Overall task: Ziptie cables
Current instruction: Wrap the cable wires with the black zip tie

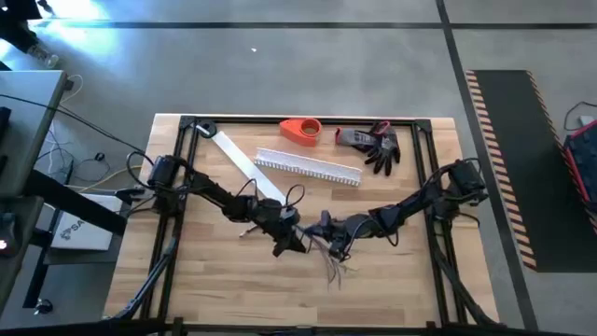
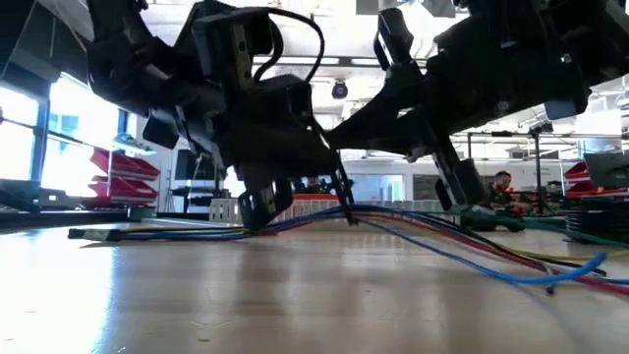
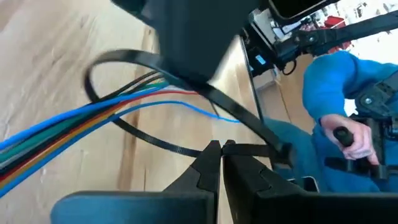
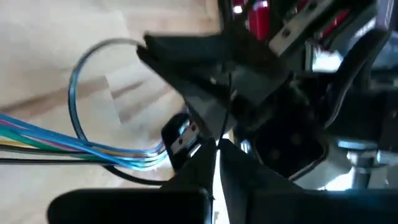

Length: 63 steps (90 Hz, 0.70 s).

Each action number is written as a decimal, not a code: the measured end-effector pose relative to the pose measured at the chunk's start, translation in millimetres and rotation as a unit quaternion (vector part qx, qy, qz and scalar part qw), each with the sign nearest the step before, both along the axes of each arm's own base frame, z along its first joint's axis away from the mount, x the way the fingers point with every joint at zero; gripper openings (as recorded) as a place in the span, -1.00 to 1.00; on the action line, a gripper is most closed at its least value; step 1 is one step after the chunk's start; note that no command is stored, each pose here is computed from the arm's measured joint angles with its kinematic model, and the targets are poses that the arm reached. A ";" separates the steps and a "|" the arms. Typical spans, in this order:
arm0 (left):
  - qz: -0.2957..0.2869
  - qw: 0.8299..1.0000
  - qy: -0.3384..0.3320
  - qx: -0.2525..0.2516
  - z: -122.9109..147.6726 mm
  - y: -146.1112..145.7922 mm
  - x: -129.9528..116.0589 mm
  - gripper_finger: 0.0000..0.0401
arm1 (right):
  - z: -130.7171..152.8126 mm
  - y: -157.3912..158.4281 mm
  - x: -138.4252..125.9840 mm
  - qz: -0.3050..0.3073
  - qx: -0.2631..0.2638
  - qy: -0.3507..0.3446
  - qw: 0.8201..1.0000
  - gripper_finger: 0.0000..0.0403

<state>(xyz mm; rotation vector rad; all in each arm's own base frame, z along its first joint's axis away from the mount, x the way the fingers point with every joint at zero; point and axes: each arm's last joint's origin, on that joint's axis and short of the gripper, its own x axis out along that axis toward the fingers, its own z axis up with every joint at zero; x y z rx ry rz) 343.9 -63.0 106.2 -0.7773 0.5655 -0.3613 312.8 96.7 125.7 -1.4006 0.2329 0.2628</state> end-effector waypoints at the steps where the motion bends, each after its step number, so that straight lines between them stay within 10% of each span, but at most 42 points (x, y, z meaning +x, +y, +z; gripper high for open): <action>1: 0.000 1.000 -0.001 0.000 0.2 0.0 0.1 -1.00 | -0.1 0.1 0.0 0.002 0.000 0.001 1.000 -1.00; 27: 0.023 0.999 -0.024 0.019 2.9 -3.3 1.2 -1.00 | -1.4 -0.7 -0.7 -0.042 0.032 0.006 0.999 -1.00; 63: 0.023 0.998 -0.037 0.050 2.6 -14.7 -0.8 -1.00 | -4.6 -3.4 -4.5 -0.103 0.204 0.054 0.972 -0.94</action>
